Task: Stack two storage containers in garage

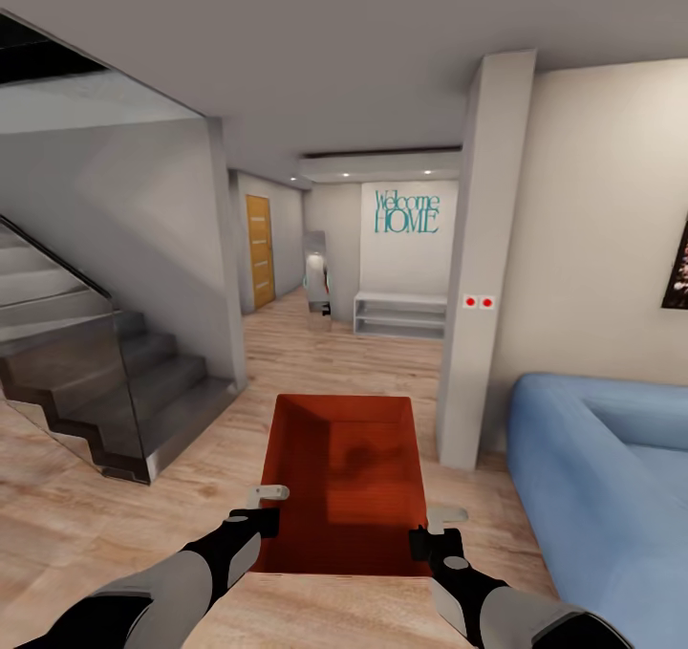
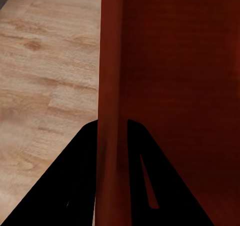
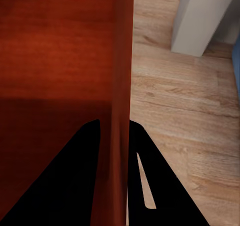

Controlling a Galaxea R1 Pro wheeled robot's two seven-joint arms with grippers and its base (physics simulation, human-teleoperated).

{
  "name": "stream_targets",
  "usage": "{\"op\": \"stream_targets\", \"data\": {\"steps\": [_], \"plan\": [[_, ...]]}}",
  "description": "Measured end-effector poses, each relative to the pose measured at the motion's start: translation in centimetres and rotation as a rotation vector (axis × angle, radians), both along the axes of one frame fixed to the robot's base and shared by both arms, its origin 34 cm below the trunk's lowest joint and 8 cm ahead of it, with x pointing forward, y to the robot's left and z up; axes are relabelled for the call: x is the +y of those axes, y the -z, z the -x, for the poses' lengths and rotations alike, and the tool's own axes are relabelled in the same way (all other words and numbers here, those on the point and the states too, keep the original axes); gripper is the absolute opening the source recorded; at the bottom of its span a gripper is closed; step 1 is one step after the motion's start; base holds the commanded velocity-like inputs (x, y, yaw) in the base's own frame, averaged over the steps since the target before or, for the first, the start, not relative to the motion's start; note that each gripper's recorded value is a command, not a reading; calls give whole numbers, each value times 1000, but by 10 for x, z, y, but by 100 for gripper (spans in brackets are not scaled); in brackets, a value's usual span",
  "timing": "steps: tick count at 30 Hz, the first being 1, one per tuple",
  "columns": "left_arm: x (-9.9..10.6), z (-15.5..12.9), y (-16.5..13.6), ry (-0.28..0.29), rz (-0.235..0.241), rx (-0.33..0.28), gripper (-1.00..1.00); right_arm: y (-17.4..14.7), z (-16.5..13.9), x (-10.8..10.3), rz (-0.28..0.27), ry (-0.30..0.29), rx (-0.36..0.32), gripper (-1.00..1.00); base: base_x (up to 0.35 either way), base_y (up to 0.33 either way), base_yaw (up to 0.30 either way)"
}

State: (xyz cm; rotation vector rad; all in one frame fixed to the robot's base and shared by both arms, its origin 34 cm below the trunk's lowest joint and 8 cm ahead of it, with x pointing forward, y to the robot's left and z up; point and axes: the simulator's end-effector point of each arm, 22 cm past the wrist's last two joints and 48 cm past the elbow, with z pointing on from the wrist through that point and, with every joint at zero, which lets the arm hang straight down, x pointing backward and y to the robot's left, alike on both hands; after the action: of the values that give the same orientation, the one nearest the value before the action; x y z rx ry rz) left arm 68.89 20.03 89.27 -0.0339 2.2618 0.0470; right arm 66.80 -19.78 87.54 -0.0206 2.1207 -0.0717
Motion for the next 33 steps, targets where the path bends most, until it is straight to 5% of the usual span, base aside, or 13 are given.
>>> {"op": "stream_targets", "data": {"steps": [33], "plan": [[0,0,1,-1,0,2,-100,0,0,0,1,-1,2,-100,322,0,0]]}}
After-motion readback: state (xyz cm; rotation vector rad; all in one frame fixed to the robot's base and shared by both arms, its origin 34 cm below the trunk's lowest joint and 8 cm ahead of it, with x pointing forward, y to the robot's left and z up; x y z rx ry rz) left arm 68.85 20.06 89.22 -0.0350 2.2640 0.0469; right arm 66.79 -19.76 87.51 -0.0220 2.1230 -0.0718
